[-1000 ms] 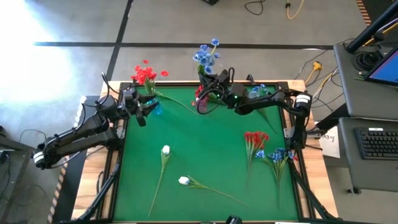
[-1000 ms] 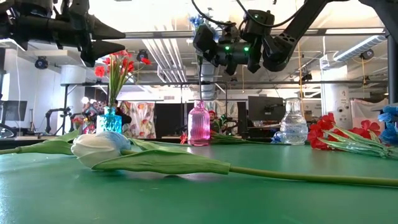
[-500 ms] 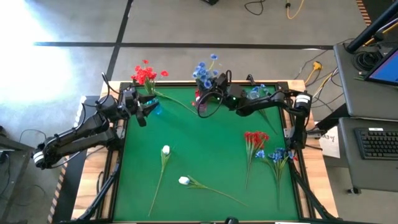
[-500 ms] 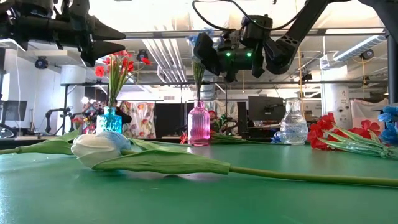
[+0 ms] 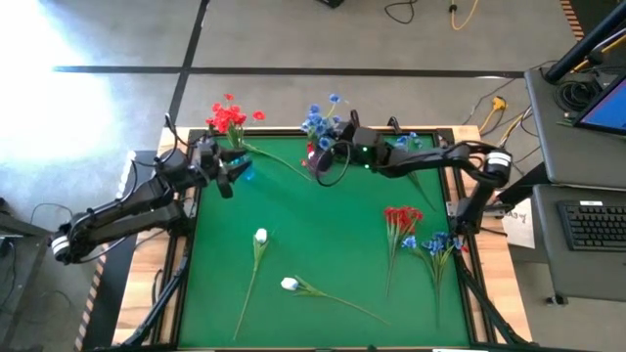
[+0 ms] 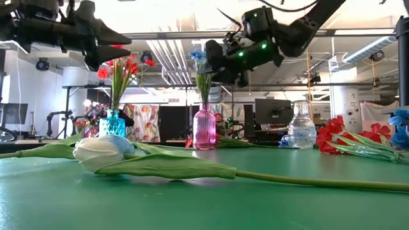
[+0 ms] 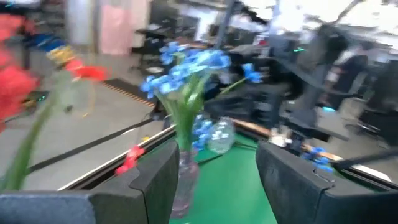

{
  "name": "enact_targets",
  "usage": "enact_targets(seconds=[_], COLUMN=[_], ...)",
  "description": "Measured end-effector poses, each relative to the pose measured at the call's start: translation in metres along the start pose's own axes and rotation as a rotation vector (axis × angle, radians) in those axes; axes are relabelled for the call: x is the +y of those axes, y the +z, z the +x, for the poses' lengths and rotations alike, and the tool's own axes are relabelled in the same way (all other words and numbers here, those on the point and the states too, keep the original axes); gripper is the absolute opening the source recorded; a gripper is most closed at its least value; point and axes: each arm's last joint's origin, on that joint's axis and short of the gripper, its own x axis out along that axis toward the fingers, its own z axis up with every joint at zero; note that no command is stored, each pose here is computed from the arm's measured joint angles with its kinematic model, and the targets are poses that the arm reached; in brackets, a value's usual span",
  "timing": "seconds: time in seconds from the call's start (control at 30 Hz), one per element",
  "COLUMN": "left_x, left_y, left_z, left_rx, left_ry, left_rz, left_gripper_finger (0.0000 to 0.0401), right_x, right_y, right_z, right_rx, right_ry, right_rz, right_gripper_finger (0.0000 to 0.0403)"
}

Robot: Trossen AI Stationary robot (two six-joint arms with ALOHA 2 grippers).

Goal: Sort flowers into vase by color
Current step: Put the left blue flowers into the purple vase, then put the top red flowers into the blue vase

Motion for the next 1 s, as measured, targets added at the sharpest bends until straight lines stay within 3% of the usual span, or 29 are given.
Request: enact_targets(seconds=[0.23,0.5,0.73,0.87,1.0], left_x=[-0.002,-0.028,-0.051,-0.063,-0.074], left_y=[0.012,0.044,0.04,0.038,0.039], left_z=[0.013,0.012,0.015,0.017,0.017], left_rx=[0.105,0.276,0.452,0.531,0.578], left_ry=[0.037,-0.012,-0.005,-0.03,-0.066], left_rz=[-0.084,-0.136,-0.198,-0.249,-0.269], left_gripper_finger=[0.0199,0.0199,0.0199,0.0199,0.0199], right_x=[-0.001,0.001,0.01,0.016,0.026], right_y=[0.012,0.024,0.032,0.026,0.017], right_z=[-0.026,-0.061,-0.087,-0.1,-0.11], right_rx=[0.19,0.357,0.421,0.529,0.677], right_ry=[0.014,0.008,0.025,0.018,0.088], right_rz=[0.036,0.072,0.079,0.126,0.23], right_gripper_finger=[0.0295,0.0319,0.0324,0.0319,0.0318])
